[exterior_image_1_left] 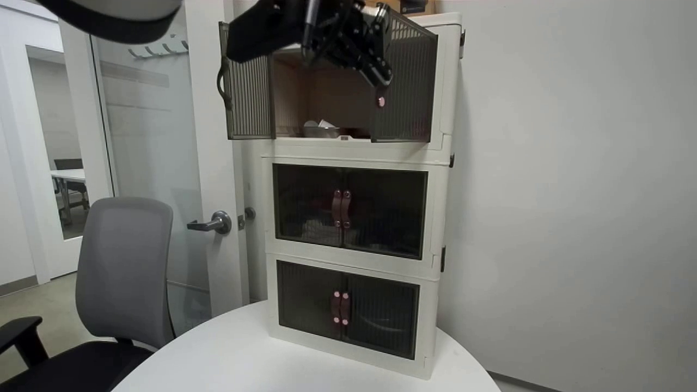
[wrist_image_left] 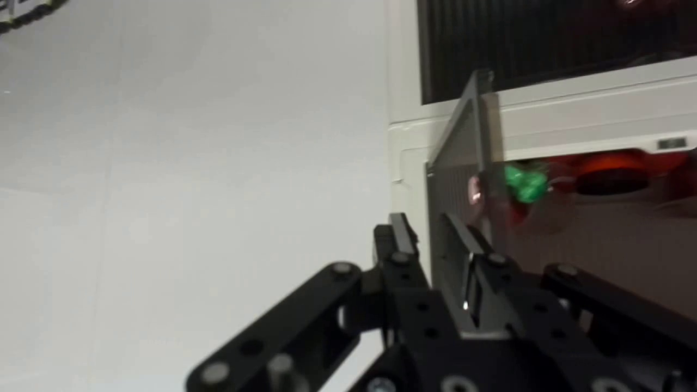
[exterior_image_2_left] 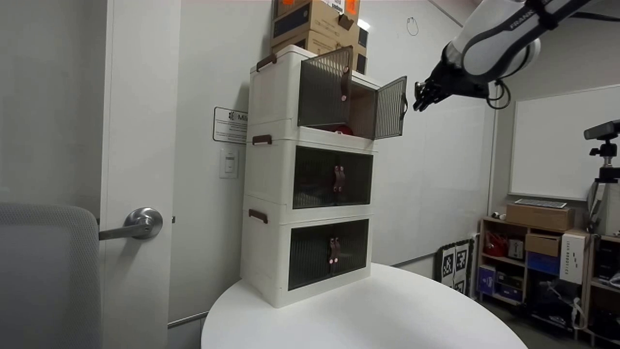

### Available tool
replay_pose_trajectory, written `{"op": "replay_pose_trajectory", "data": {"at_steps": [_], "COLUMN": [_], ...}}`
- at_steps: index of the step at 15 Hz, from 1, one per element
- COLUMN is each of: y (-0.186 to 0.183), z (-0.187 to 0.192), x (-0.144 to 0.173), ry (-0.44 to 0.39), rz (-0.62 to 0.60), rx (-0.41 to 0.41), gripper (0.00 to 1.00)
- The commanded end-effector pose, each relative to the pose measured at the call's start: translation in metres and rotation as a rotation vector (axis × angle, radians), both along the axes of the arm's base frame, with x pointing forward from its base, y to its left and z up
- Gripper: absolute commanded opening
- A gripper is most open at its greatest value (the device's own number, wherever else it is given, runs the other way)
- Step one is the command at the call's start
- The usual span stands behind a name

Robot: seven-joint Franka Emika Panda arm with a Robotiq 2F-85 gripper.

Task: Open the left and right door of the first cabinet

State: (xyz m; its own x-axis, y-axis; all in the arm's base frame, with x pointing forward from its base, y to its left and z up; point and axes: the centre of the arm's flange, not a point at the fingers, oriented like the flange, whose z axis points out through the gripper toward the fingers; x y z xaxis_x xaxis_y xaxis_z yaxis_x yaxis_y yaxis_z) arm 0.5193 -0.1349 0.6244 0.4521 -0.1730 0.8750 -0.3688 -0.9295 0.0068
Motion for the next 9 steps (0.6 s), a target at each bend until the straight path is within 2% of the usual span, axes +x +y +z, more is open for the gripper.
{"op": "replay_pose_trajectory", "data": {"at_steps": [1,2,3,4,5,9], "y": [0.034,0.036,0.041,0.047,0.053,0.075], "z": [0.013,0.016,0.019,0.019,0.02,0.023], "x": [-0.083,-0.093,-0.102,-0.109,-0.114,-0.124], "ry": [-0.061,-0.072,-0.079,-0.084,-0.086,-0.077], "rz": [-0.165,-0.199,-0.225,-0.247,-0.266,-0.344], "rx": [-0.009,-0.013,-0.015,-0.015,-0.011,0.056], "gripper": [0.05,0.12,0.45,0.42,0.43,0.7]}}
